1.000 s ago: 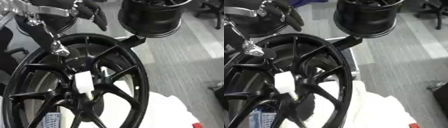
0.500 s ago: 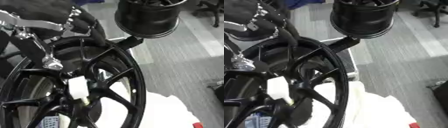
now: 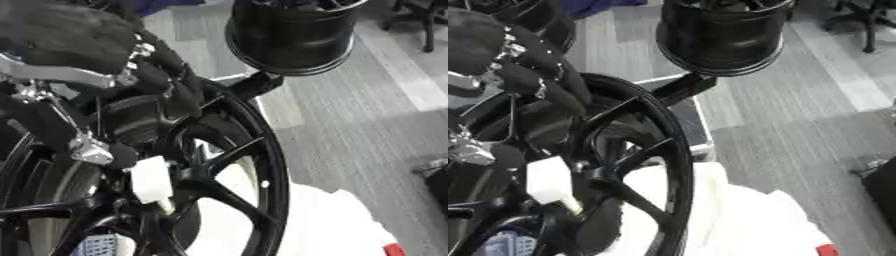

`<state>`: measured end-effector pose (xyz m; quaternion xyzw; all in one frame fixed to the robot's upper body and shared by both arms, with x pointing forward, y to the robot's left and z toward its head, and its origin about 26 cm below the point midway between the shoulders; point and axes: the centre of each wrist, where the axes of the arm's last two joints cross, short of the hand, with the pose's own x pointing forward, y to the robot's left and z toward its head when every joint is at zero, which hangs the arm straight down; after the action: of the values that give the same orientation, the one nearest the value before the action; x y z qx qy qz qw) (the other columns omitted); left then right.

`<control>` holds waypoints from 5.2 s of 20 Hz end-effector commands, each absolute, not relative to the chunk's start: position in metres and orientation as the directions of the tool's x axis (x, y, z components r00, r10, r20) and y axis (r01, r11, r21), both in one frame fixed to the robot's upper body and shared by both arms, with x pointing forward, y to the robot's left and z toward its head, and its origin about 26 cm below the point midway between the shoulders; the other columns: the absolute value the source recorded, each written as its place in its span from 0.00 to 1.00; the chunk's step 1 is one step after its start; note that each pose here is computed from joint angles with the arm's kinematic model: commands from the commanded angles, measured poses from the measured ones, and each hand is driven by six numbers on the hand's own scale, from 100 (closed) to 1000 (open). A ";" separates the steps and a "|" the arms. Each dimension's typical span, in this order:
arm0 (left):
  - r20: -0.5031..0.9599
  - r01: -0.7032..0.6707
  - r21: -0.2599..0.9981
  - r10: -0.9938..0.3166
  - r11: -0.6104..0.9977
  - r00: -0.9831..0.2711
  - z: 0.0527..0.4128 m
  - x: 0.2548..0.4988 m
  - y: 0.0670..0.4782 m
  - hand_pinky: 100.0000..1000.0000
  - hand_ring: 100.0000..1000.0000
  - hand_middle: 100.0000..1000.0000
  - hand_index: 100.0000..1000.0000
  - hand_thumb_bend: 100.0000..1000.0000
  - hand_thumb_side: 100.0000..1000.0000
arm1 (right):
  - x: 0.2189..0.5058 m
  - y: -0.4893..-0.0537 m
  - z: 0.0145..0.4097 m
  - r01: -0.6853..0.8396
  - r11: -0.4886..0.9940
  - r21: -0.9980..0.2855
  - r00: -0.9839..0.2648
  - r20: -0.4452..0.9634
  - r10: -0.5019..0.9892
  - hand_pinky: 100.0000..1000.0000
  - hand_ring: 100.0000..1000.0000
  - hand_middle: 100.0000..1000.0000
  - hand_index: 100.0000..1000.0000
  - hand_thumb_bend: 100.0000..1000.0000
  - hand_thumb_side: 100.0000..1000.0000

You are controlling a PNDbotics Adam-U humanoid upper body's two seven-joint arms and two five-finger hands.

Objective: Pull the pin out of the wheel hub.

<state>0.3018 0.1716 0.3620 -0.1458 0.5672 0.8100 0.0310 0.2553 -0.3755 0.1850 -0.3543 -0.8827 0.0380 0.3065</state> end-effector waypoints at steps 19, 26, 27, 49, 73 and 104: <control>-0.333 -0.287 0.759 0.029 -0.584 -0.942 0.345 0.295 0.187 0.86 0.85 0.79 0.87 0.28 0.12 | 0.258 -0.370 0.193 0.601 0.757 -0.254 -0.583 0.509 0.634 0.74 0.72 0.61 0.75 0.00 0.30; -0.331 -0.279 0.744 0.028 -0.607 -0.943 0.339 0.303 0.189 0.85 0.84 0.79 0.86 0.30 0.07 | 0.259 -0.369 0.195 0.601 0.762 -0.240 -0.586 0.516 0.625 0.74 0.72 0.61 0.75 0.00 0.33; -0.330 -0.278 0.741 0.028 -0.611 -0.943 0.338 0.304 0.189 0.85 0.84 0.79 0.85 0.29 0.07 | 0.259 -0.369 0.195 0.602 0.762 -0.238 -0.586 0.517 0.624 0.74 0.72 0.61 0.75 0.00 0.33; -0.274 -0.250 0.743 0.058 -0.620 -0.960 0.324 0.310 0.190 0.82 0.79 0.66 0.80 0.16 0.07 | 0.260 -0.369 0.194 0.612 0.767 -0.194 -0.580 0.550 0.602 0.74 0.71 0.60 0.75 0.00 0.42; -0.203 -0.145 0.770 -0.023 -0.621 -0.979 0.312 0.323 0.192 0.74 0.64 0.46 0.74 0.04 0.07 | 0.260 -0.369 0.191 0.616 0.771 -0.162 -0.581 0.568 0.583 0.74 0.72 0.60 0.75 0.00 0.46; -0.218 -0.111 0.897 -0.208 -0.429 -0.953 0.365 0.297 0.212 0.54 0.39 0.14 0.39 0.00 0.10 | 0.257 -0.371 0.187 0.651 0.745 -0.144 -0.555 0.580 0.597 0.74 0.72 0.60 0.75 0.00 0.46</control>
<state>0.3031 0.2055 0.3532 -0.1343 0.5569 0.8178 -0.0554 0.2588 -0.3686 0.1797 -0.3463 -0.8788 -0.0489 0.3246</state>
